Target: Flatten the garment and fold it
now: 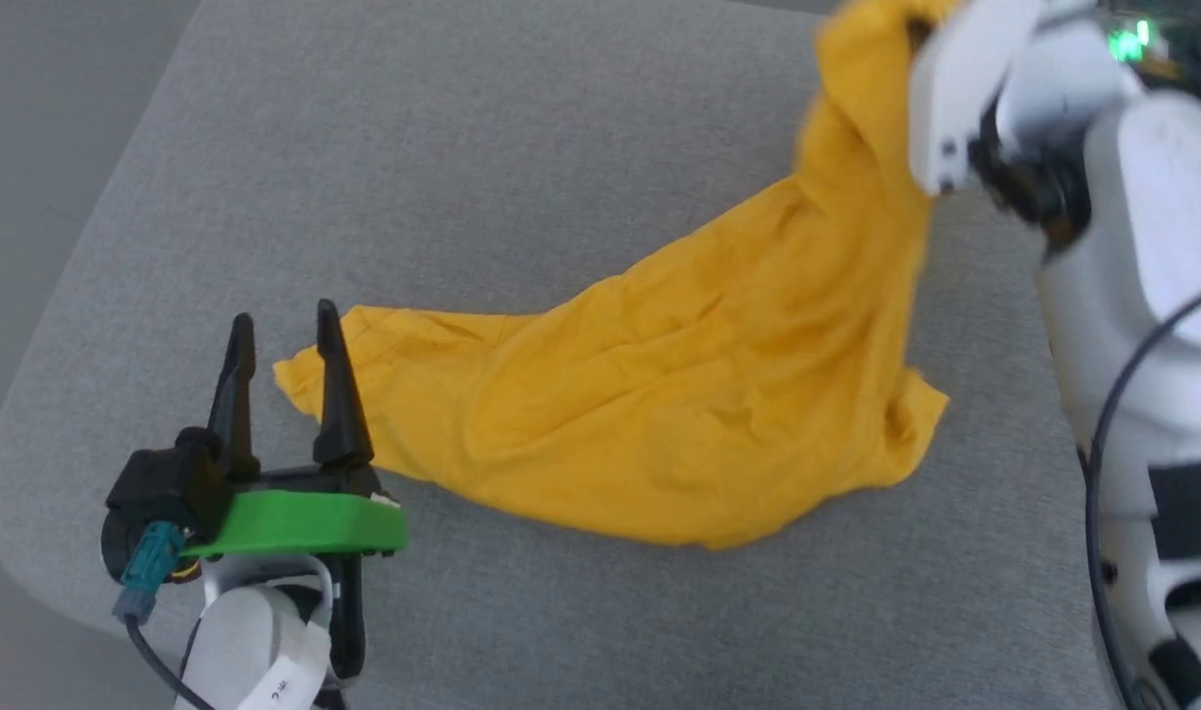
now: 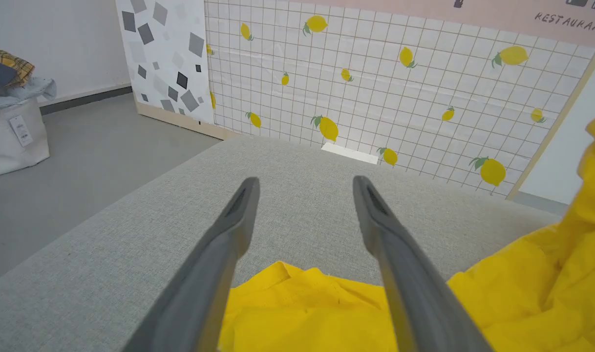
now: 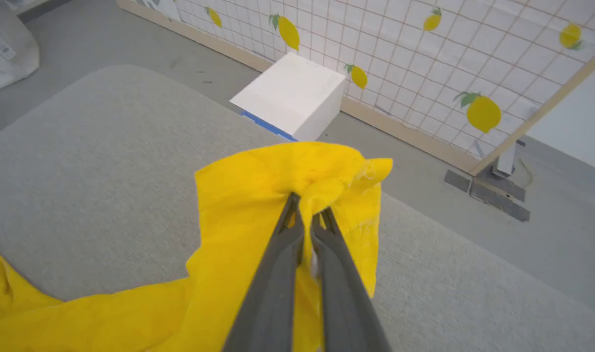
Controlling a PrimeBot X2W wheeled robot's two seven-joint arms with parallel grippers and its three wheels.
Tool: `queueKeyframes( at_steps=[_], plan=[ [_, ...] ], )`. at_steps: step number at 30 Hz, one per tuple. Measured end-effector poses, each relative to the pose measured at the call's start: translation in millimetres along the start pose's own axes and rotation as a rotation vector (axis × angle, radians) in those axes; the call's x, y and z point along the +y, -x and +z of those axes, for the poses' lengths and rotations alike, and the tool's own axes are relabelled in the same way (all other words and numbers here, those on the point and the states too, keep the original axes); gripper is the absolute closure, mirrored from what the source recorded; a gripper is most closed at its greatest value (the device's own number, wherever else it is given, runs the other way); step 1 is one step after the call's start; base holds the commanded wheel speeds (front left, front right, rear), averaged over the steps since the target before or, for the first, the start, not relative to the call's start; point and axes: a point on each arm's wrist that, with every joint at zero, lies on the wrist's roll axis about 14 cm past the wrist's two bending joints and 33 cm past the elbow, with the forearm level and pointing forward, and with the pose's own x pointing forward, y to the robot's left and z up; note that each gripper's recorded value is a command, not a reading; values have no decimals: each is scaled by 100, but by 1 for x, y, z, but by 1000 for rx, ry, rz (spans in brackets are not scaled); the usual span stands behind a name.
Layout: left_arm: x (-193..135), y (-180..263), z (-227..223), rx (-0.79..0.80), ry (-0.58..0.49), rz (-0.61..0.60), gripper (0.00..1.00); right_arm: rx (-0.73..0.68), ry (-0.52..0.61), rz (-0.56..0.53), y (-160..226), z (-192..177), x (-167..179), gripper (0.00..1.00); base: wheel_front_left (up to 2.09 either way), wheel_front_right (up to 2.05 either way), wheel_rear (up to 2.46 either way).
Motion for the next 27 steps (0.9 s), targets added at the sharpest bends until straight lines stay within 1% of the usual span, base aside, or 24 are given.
queueKeyframes(
  at_steps=[2, 5, 7, 8, 9, 10, 12, 15, 17, 20, 22, 24, 27],
  plan=[
    [1, 0, -3, 10, -2, 4, 0, -113, 11, 32, -9, 36, 15, 100, 0, 0, 0],
    [5, 2, -7, 25, -6, 14, 0, -231, 14, 69, -17, 69, 31, 100, 0, 0, 0],
    [7, 4, -8, 33, -7, 20, 0, -257, 34, 77, -24, 75, 38, 100, 0, 0, 0],
    [9, 5, -9, 37, -7, 25, 0, -214, 37, 84, -31, 65, 41, 100, 0, 0, 0],
    [10, 6, -10, 41, -9, 28, 0, -142, 43, 96, -38, 48, 46, 29, 0, 0, 0],
    [10, 7, -10, 44, -11, 30, 0, -105, 44, 109, -41, 37, 50, 0, 0, 0, 0],
    [12, 8, -11, 46, -11, 34, 0, -78, 27, 139, -43, 26, 60, 0, 0, 0, 0],
    [13, 8, -11, 45, -11, 38, 0, -141, -9, 148, -39, 36, 60, 0, 0, 0, 0],
    [13, 8, -9, 39, -12, 34, 0, -215, -32, 135, -32, 48, 54, 0, 0, 0, 0],
    [13, 11, -4, 27, -14, 31, 0, -354, -81, 90, -13, 65, 33, 0, 0, 0, 0],
    [14, 14, -3, 24, -8, 31, 0, -417, -106, 56, 0, 65, 19, 0, 0, 0, 0],
    [11, 18, -3, 25, -3, 19, 0, -455, -108, 19, 15, 56, 4, 0, 0, 0, 0],
    [6, 21, -3, 24, 9, 2, 0, -479, -137, -45, 38, 32, -21, 0, 0, 0, 0]
  ],
)
